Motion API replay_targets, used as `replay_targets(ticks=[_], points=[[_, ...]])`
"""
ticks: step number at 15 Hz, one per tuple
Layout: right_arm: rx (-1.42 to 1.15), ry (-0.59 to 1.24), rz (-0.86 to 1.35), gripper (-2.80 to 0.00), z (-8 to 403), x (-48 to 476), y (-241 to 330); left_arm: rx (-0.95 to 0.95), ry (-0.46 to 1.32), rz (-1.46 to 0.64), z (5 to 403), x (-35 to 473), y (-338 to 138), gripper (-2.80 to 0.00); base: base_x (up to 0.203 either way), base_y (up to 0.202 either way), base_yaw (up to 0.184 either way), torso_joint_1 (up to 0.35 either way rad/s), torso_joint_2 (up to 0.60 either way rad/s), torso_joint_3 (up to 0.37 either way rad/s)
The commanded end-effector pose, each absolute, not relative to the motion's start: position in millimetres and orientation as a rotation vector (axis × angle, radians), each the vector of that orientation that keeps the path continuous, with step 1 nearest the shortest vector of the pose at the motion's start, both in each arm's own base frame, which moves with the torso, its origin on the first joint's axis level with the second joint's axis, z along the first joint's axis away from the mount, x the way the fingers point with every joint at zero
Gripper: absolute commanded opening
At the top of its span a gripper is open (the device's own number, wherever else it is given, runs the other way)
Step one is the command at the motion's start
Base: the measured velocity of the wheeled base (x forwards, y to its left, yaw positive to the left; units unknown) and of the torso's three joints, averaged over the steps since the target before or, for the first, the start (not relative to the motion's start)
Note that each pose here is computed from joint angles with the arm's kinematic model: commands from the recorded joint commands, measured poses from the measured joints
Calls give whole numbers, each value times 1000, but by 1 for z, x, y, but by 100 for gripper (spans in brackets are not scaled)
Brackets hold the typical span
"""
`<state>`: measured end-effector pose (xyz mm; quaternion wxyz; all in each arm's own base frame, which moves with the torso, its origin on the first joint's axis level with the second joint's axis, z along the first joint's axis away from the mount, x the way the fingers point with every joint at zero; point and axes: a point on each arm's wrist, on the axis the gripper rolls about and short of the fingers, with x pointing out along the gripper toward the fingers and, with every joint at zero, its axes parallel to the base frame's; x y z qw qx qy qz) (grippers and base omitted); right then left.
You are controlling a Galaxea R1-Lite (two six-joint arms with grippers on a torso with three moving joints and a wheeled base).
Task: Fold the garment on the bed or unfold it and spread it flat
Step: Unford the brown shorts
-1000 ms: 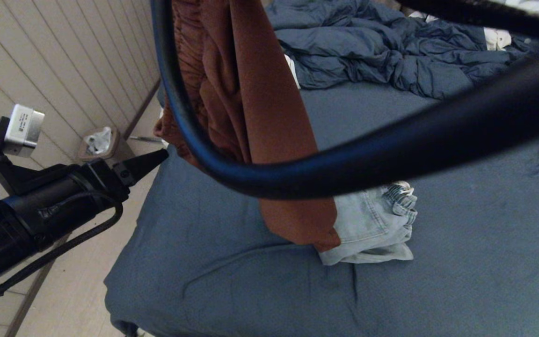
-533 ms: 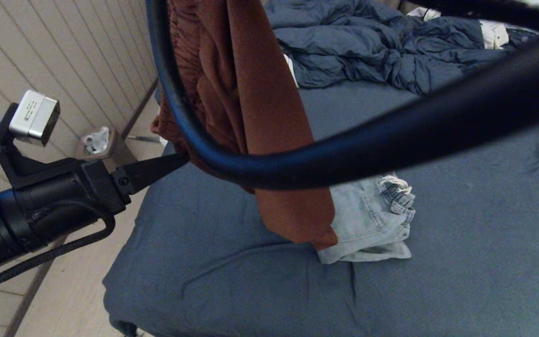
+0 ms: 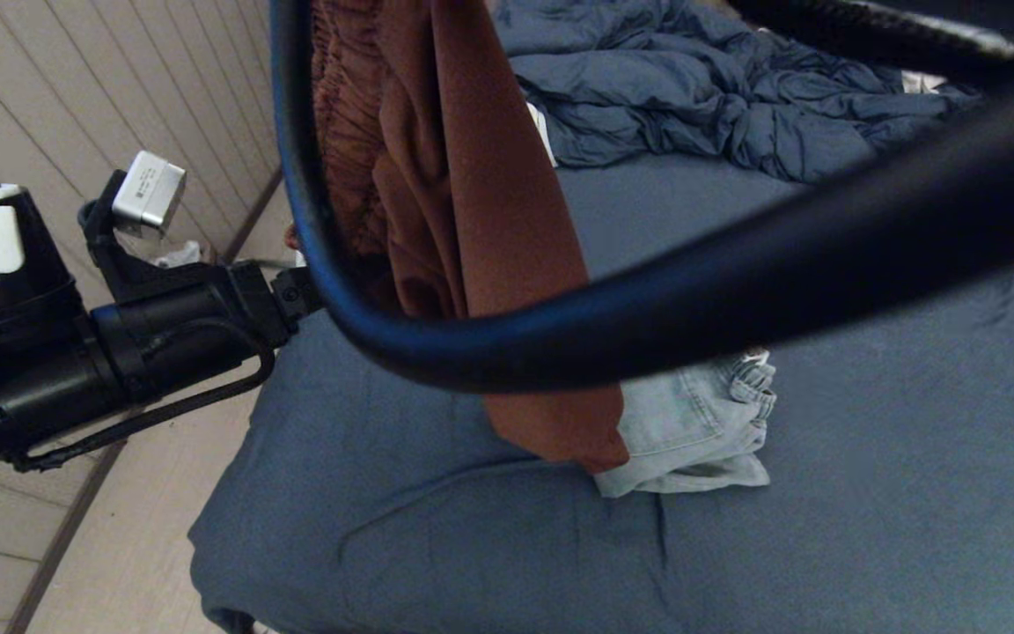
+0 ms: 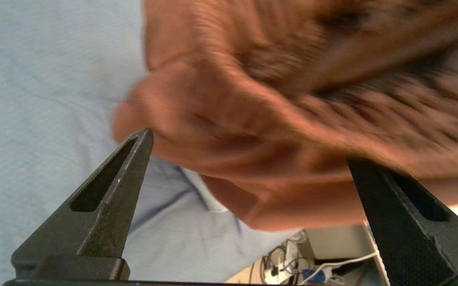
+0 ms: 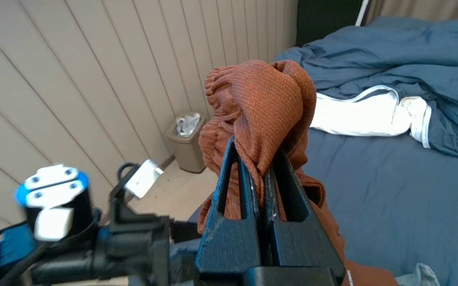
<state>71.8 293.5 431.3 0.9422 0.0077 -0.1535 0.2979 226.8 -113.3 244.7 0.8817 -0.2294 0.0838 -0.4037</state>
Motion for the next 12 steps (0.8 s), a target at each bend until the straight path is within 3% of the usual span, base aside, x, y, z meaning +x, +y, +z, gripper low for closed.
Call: replay_targets(ticks=[1, 9, 10, 12], points=[[16, -314, 604, -280, 432, 72, 291, -481, 198, -828, 237, 238, -115, 0, 0, 0, 0, 0, 0, 0], [5, -310, 602, -280, 430, 72, 290, -516, 178, -829, 250, 236, -114, 0, 0, 0, 0, 0, 0, 0], [5, -310, 603, -280, 430, 72, 290, -516, 177, -830, 250, 236, -114, -280, 0, 0, 0, 0, 0, 0], [4, -310, 604, -280, 430, 72, 290, -515, 173, -831, 252, 237, -115, -280, 0, 0, 0, 0, 0, 0]])
